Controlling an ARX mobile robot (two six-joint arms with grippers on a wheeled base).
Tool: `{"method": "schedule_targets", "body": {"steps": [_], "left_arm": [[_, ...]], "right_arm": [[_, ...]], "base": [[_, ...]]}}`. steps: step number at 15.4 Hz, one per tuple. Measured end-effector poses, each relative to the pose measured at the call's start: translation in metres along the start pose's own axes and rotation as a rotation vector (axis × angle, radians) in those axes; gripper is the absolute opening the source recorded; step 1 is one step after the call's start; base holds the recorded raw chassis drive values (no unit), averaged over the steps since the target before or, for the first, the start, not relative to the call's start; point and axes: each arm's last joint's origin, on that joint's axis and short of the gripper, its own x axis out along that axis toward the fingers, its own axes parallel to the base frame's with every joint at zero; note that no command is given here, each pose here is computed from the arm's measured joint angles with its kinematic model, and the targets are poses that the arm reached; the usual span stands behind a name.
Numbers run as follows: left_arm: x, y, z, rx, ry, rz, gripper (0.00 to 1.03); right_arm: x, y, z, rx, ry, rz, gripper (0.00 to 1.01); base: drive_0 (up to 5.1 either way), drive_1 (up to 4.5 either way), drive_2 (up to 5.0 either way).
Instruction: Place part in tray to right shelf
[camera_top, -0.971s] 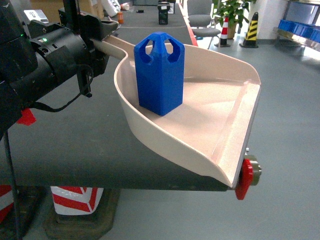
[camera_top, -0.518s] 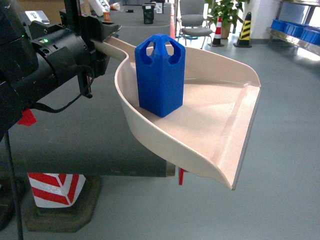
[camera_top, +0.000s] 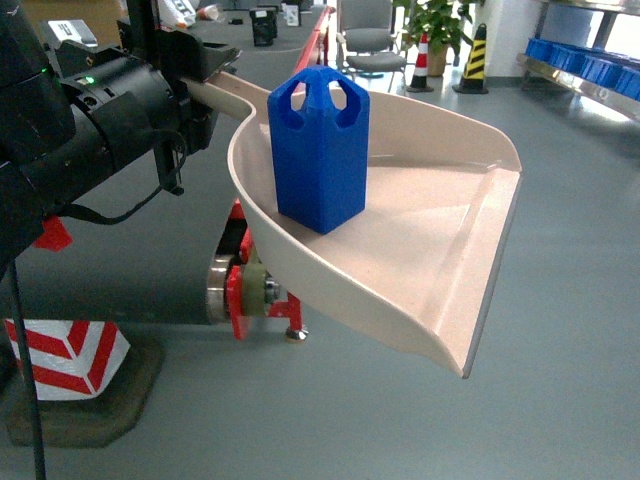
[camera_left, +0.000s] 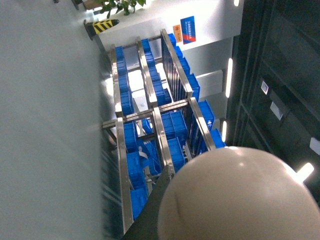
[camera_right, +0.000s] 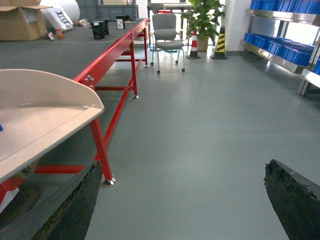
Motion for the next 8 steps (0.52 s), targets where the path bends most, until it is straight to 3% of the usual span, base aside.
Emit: {"method": "schedule_targets", "body": {"steps": [8], "left_arm": [[0.0, 0.0001, 0.0, 0.0, 0.0, 0.001, 0.12]], "right_arm": [[0.0, 0.0, 0.0, 0.0, -0.001, 0.0, 0.98]], "base": [[5.0, -2.43, -2.4]]}}
